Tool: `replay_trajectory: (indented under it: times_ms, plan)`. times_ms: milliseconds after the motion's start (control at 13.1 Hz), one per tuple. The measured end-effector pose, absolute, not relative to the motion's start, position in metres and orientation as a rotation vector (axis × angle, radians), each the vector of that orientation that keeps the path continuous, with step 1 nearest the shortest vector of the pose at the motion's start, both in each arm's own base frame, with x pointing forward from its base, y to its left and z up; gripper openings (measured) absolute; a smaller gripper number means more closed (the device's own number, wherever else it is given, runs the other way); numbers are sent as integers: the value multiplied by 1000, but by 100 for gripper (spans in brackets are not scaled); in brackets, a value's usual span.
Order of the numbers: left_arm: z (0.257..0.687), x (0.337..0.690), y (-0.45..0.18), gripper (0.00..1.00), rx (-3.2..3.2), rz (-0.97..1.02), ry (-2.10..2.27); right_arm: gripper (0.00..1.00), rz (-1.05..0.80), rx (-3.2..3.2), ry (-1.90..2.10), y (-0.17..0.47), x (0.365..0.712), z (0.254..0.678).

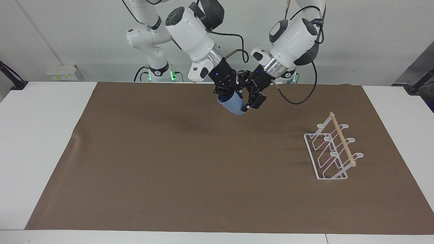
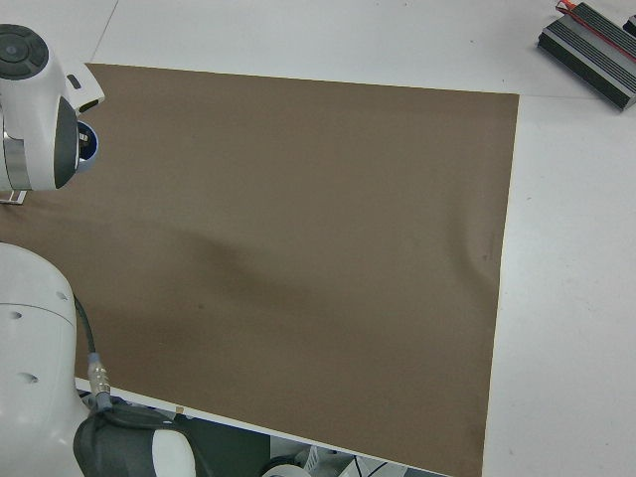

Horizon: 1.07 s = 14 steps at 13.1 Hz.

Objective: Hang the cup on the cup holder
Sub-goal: 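Grasp the cup with the left gripper from the right gripper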

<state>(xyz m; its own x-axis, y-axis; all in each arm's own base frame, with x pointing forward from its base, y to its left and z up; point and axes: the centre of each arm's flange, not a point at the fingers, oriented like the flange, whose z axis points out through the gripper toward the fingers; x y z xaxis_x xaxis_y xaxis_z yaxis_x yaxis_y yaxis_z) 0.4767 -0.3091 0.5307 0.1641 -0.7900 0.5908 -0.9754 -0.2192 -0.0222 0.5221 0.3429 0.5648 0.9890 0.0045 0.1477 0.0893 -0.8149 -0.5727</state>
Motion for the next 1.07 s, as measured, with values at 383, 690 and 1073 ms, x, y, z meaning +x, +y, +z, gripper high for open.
replay_trajectory:
  times_ms: [383,690,1073]
  plan:
    - [527,475,-318,100,2091,703,-1669,5,-185,-2518,-65,343,522,565]
    - [534,474,-329,100,2083,739,-1669,5,-184,-2518,-65,343,522,564]
    - [534,477,-331,85,2082,745,-1669,5,-180,-2520,-60,342,522,563]
